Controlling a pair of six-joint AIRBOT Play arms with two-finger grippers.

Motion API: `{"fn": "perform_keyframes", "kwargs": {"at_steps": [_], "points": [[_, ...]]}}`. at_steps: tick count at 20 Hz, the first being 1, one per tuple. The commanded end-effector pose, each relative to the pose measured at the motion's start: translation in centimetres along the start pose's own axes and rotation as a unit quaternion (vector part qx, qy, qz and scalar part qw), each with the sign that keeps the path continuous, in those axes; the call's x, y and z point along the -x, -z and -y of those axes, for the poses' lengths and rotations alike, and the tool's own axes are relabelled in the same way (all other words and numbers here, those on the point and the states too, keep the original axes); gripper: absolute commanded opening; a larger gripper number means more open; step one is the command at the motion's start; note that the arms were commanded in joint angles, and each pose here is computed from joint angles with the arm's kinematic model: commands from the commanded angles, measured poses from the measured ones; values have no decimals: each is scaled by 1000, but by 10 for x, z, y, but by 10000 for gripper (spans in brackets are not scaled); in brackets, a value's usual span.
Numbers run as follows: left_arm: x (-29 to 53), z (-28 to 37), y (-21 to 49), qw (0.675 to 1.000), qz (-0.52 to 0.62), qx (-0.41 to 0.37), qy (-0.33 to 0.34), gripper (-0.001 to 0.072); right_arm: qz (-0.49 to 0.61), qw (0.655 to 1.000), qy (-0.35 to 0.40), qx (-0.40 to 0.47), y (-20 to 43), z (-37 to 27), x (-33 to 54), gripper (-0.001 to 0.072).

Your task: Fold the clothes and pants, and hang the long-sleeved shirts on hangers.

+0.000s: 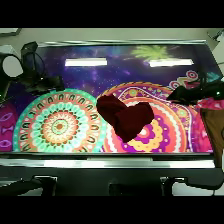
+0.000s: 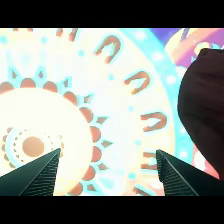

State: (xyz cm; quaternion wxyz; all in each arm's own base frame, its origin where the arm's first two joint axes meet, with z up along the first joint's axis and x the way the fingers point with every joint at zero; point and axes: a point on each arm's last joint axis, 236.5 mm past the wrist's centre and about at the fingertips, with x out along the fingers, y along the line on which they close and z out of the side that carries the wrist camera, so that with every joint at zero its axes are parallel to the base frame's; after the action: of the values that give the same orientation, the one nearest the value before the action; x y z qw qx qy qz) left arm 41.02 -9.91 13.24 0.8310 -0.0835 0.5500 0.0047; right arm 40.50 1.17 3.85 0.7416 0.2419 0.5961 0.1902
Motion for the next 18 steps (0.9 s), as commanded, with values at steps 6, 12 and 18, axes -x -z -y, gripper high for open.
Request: {"fn": "perform_keyframes", "kwargs": {"at_steps": [6, 12, 18], "points": [[-10, -7, 10, 996, -41, 2, 74, 691, -65, 990, -97, -83, 28, 51, -100, 549], [-9, 3, 7, 995, -34, -1, 96, 691, -65, 991, -94, -66, 25, 51, -129, 545], [-9, 3, 8, 994, -36, 2, 100, 691, -92, 994, -52, -37, 36, 48, -154, 205]]}}
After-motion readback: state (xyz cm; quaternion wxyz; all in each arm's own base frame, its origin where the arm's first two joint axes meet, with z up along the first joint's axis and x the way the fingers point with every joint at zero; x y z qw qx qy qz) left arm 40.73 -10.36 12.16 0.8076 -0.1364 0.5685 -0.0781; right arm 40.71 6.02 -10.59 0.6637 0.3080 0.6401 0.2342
